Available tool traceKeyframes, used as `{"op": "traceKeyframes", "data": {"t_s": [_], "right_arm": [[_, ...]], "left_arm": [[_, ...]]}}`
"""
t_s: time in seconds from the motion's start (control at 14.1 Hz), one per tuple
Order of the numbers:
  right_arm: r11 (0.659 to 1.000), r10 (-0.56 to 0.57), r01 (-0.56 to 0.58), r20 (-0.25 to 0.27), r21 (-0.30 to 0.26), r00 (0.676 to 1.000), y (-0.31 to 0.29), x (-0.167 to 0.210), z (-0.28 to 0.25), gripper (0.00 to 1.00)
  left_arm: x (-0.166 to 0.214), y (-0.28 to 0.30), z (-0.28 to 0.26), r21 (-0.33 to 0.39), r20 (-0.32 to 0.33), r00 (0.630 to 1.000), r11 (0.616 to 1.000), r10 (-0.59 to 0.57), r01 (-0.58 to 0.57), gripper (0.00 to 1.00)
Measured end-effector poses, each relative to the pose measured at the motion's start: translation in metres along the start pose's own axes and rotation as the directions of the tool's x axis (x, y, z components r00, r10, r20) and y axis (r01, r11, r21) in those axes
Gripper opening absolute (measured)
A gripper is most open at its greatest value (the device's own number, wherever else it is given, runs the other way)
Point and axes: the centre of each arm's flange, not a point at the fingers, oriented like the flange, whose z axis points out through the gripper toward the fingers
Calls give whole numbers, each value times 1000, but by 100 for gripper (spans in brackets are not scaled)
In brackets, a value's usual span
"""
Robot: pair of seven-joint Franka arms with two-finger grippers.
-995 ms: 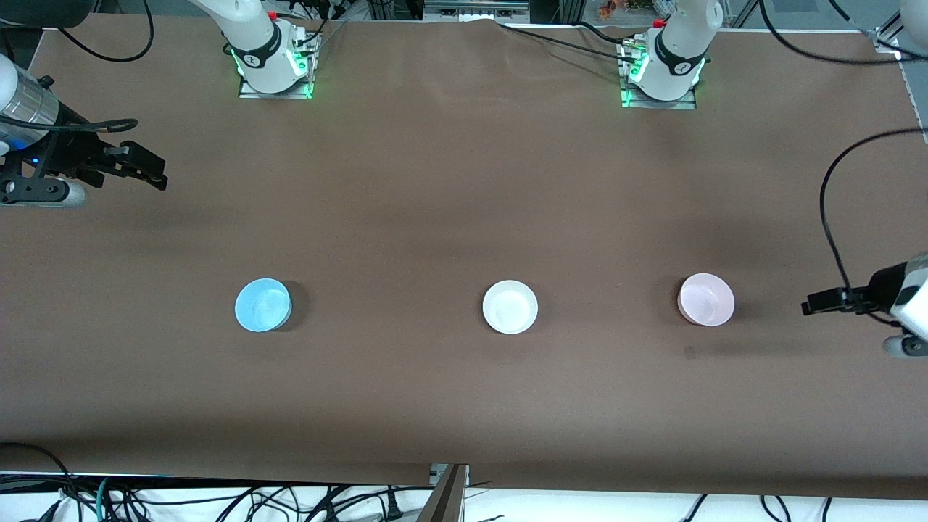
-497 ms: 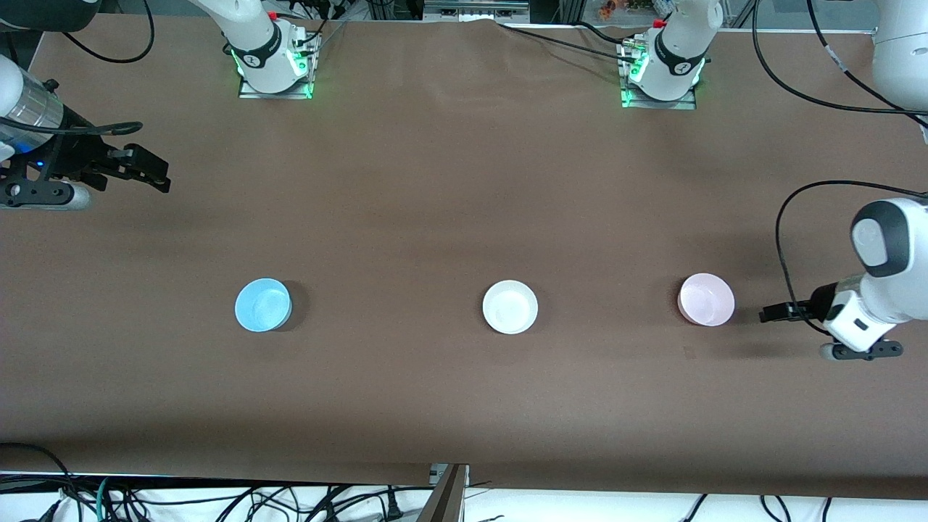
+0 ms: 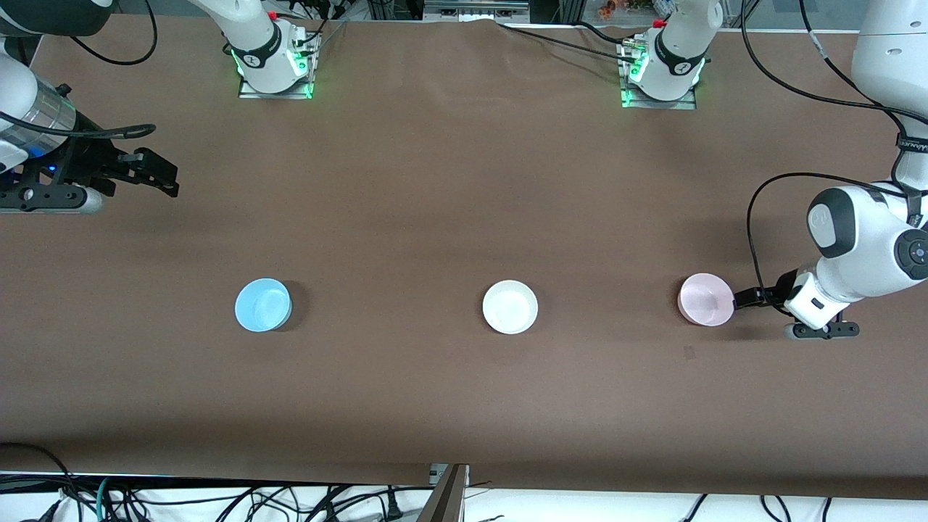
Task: Stack pink and blue bowls on white bowl
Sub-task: 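Move the left gripper down over the pink bowl, then grasp the pink bowl rim with the left gripper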
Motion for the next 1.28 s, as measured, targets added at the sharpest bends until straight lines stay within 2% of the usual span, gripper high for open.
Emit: {"op": "traceKeyframes", "data": {"t_s": [0.36,0.85,0.92,1.28], "right_arm": [[1000,0,0,-1,0,1000,0,0,0,100],[1000,0,0,-2,0,1000,0,0,0,100],[1000,1,-1,-2,0,1000,0,0,0,100],[1000,1,-1,-2,0,1000,1,0,0,100]], "left_arm": [[-9,6,18,23,-35,999,999,27,-26,100],[-24,16,42,16,-62,998,1000,24,-23,89],[-26,16,44,16,-61,998,1000,22,-21,82],[-25,19,43,16,-65,998,1000,26,-25,29]]}}
